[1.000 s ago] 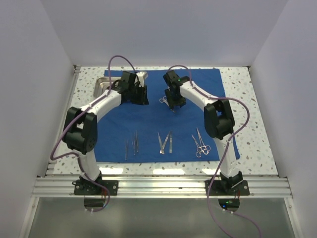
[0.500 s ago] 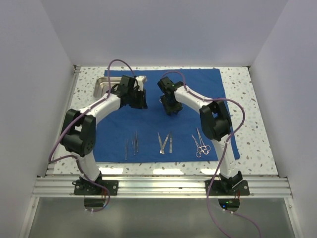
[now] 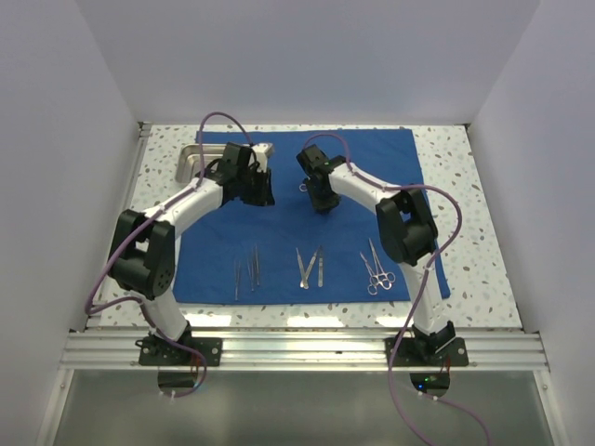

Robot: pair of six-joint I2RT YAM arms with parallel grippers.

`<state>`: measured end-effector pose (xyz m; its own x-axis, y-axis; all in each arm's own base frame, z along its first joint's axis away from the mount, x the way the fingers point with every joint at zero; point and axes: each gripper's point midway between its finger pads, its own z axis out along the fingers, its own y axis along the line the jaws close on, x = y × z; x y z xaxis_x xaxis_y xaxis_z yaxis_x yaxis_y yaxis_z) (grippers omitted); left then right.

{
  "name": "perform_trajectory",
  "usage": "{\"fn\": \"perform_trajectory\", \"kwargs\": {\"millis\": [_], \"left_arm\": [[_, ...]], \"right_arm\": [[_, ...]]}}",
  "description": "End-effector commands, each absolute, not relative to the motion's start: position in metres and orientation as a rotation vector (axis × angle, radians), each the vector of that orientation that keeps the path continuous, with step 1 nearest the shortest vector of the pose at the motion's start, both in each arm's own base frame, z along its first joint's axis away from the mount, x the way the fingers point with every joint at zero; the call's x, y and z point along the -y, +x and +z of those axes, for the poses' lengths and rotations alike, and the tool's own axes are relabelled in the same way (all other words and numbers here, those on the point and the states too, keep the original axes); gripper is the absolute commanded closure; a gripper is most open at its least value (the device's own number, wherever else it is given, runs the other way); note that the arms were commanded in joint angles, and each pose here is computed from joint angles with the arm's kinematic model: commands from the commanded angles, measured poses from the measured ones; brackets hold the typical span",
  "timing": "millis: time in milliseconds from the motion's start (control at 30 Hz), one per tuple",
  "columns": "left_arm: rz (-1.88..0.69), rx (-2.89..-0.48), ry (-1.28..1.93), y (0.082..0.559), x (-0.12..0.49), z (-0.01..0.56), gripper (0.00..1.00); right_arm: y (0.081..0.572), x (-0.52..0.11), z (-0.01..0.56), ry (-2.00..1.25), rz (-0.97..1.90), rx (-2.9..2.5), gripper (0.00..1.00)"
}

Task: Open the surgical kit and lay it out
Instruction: Pick up the medical item from the surgical kit.

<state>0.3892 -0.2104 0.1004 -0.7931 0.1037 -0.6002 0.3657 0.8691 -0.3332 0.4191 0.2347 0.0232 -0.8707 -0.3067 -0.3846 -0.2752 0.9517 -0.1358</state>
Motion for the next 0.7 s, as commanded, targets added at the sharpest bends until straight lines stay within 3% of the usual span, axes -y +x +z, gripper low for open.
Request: {"fn": "perform_trajectory", "kwargs": {"millis": [0,267,500,667], "left_arm": [[-0.599,-2.382,0.375,0.39,0.213,0.123,0.75],[-0.595,-2.387,0.386,0.387,0.214,0.126,0.76],[-0.594,-2.385,0.396,0.387,0.218,0.128,0.77],[-0.589,-2.377,0.397,0.391,0.221,0.132,0.78]], "right_arm": [[0.434,-0.222,0.024,-0.361,-0.13,-2.648,0.72],[0.431,-0.216,0.019,-0.33,-0.108,-2.674,1.0],[0.423,-0.215,0.022,-0.32,-0.071,-2.67,1.0],[0.428,-0.212,0.067,-0.303,-0.067,-2.609,1.0]]}}
